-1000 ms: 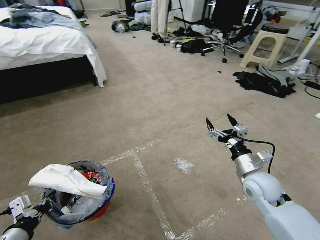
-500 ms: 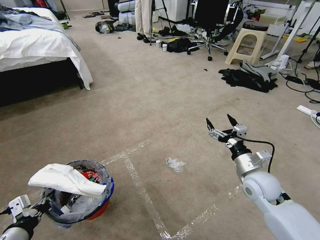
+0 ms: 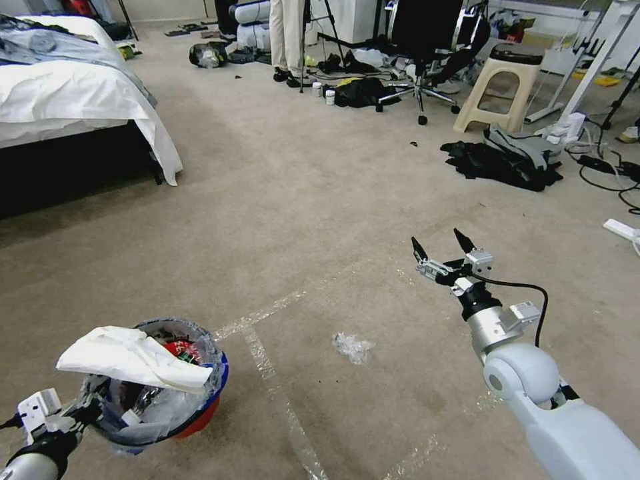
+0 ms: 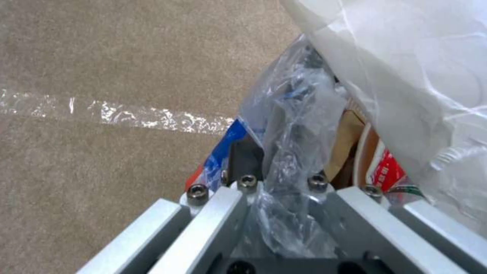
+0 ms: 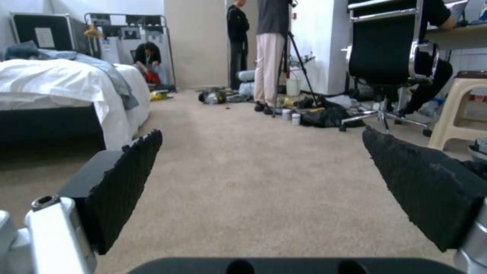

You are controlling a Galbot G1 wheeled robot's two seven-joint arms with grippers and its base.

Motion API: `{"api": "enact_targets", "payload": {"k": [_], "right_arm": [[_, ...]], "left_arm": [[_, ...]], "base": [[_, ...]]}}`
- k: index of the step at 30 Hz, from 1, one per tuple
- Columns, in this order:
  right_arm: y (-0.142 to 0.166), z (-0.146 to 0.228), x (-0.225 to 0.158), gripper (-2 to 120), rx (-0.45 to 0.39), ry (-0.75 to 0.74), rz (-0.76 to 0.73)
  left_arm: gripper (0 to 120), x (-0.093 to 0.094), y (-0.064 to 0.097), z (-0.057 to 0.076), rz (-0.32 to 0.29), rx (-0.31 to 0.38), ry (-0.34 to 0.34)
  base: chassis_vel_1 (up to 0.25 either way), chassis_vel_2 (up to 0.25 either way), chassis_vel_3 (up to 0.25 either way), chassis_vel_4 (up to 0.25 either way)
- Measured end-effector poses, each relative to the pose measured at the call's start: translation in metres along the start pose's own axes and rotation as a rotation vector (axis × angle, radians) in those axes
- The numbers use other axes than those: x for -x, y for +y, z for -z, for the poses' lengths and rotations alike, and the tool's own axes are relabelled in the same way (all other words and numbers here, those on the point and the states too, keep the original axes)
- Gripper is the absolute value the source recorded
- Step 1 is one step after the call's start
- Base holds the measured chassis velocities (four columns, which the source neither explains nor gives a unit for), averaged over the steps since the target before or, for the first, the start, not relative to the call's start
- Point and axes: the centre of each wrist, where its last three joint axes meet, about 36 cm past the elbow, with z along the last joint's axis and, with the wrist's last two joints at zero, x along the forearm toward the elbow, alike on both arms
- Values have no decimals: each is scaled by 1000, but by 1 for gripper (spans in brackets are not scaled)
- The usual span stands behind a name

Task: Pick up the trash bin and place the garbage on the floor into it.

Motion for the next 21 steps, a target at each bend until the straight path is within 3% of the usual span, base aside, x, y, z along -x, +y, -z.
{"api": "enact_targets", "payload": {"k": [21], "right_arm": [[5, -13, -3, 100, -24, 81, 0]], "left_arm": [[1, 2, 2, -2, 3, -4, 5]], "base": [[-12, 11, 11, -13]]}}
